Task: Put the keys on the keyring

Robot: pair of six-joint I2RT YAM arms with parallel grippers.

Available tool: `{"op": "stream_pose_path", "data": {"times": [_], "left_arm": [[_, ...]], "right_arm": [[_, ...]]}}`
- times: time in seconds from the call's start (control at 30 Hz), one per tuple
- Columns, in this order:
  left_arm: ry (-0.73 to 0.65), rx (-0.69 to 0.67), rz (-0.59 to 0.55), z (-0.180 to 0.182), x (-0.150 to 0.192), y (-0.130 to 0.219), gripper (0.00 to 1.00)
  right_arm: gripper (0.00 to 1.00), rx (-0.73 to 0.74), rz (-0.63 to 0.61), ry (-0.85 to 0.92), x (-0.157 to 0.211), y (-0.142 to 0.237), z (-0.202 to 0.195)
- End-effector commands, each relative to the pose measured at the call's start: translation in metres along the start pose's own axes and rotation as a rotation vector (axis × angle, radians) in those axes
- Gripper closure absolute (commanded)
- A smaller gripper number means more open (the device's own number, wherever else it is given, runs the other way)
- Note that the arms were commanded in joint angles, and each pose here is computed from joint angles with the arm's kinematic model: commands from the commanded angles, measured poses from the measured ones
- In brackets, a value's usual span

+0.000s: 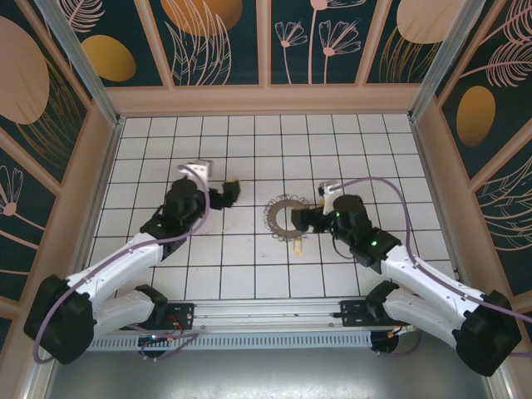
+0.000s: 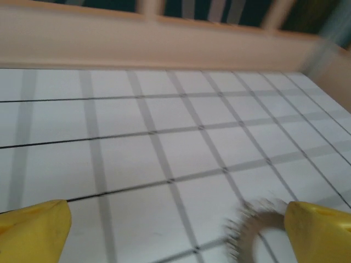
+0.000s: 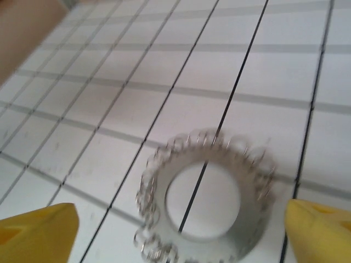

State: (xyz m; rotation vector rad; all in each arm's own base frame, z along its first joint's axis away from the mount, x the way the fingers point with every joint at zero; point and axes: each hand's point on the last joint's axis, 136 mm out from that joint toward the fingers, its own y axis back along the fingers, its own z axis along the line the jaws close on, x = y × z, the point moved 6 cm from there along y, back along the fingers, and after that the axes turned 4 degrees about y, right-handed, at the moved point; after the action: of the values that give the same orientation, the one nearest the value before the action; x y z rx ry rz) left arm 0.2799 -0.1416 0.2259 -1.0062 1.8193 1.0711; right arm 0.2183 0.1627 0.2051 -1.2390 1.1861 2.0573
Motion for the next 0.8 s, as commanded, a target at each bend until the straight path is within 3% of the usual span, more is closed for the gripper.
{"op": "stream_pose_path", "data": {"times": [0.0,0.1,0.27,0.5,0.67,0.77], "left_arm": [[0.062,-0.246,-0.117,0.038,-0.01,0.016,0.01],[0.046,-0.358,-0.18,0.06,-0.01,0.03,0.01],[0.005,-0.583,-0.388,0.097,-0.009,0.061,0.01],[-0.088,-0.744,-0.391,0.141,0.007,0.054,0.01],[-0.109,-0.69,-0.453,0.151,0.007,0.035,0.01],[-0.181,-0.656,-0.407,0.156,0.006,0.01,0.01]], "right_arm": [[0.01,0.115,-0.089,0.086,-0.032,0.005,-0.023],[0.01,0.206,-0.177,0.103,-0.043,0.009,-0.049],[0.01,0.376,-0.383,0.03,-0.057,0.027,-0.099],[0.01,0.527,-0.449,-0.024,-0.032,0.032,-0.167],[0.01,0.514,-0.427,-0.022,-0.001,0.014,-0.188],[0.01,0.489,-0.427,-0.02,0.008,0.005,-0.195]]}}
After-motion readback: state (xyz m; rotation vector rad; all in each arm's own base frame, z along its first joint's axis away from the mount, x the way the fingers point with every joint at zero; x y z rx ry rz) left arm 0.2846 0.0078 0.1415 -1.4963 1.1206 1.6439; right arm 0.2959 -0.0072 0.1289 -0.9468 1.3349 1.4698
